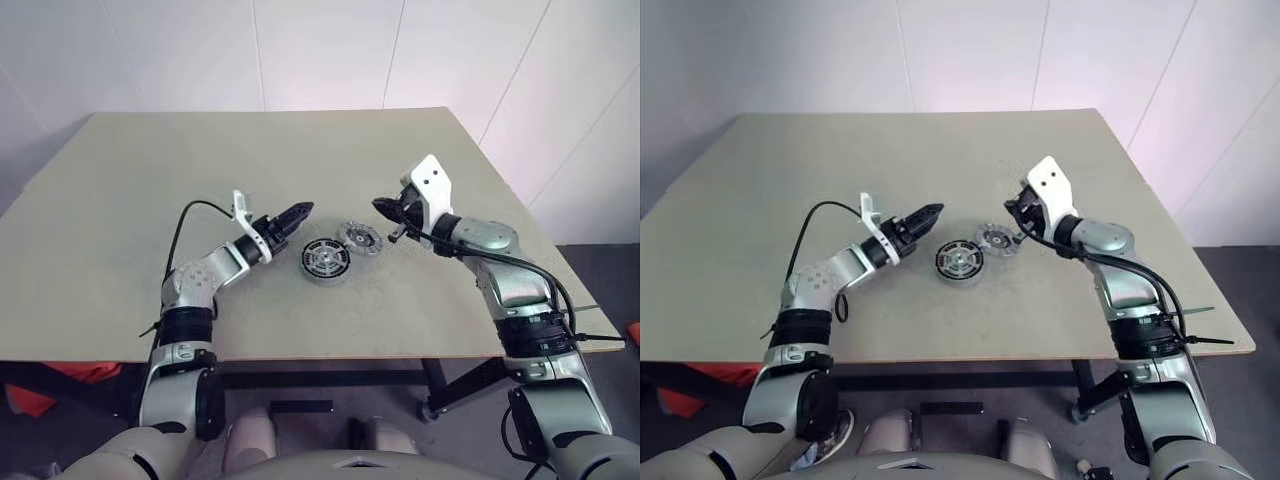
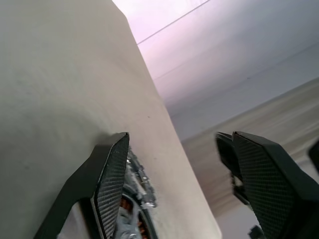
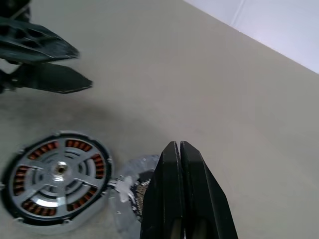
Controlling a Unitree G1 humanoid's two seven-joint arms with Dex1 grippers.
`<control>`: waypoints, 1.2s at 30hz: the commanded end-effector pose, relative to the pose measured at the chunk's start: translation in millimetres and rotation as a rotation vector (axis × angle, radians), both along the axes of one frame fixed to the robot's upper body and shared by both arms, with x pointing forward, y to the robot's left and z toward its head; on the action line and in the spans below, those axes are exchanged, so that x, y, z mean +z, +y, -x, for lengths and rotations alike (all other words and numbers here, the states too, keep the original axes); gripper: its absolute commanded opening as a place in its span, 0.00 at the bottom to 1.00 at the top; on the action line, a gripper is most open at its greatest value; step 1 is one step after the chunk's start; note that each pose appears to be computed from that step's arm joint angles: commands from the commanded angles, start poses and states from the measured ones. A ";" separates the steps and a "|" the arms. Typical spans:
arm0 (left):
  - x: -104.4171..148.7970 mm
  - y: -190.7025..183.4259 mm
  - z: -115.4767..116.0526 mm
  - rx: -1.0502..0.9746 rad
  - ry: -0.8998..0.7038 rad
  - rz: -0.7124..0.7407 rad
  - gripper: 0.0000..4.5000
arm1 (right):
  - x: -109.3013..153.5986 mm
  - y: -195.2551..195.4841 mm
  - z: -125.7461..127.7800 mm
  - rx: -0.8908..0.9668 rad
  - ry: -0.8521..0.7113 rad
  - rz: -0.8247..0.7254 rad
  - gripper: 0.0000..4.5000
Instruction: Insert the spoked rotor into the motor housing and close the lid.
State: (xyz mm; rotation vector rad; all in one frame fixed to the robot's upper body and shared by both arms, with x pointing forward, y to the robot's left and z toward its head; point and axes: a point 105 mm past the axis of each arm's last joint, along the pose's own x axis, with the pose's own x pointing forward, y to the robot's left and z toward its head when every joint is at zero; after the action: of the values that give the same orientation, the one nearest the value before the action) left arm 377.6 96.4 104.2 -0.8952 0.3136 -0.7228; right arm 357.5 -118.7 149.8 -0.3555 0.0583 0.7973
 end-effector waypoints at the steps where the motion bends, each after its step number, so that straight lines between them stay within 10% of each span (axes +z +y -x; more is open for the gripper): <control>1: 2.3 16.4 -4.6 0.049 -0.071 -0.115 0.78 | 1.8 22.2 13.3 0.088 -0.007 -0.003 0.00; 13: -1.0 46.7 -6.3 0.136 -0.096 -0.210 0.78 | -69.7 41.0 12.8 0.051 0.190 0.030 0.00; 25: -8.9 46.7 -12.8 0.168 -0.083 -0.227 0.78 | -9.3 30.3 21.9 0.178 -0.027 0.085 0.00; 29: -12.1 42.7 -13.3 0.157 -0.085 -0.239 0.78 | -11.0 8.6 41.8 0.388 -0.096 0.449 0.00; 36: -16.1 39.0 -14.1 0.145 -0.093 -0.255 0.79 | -29.5 -10.0 37.9 0.645 -0.198 0.907 0.51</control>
State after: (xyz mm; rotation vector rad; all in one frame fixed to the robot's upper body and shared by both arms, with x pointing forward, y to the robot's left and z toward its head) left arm 386.8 137.5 72.8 -0.6547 0.3040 -0.5471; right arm 314.2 -137.9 107.4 -1.2310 0.2084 1.3111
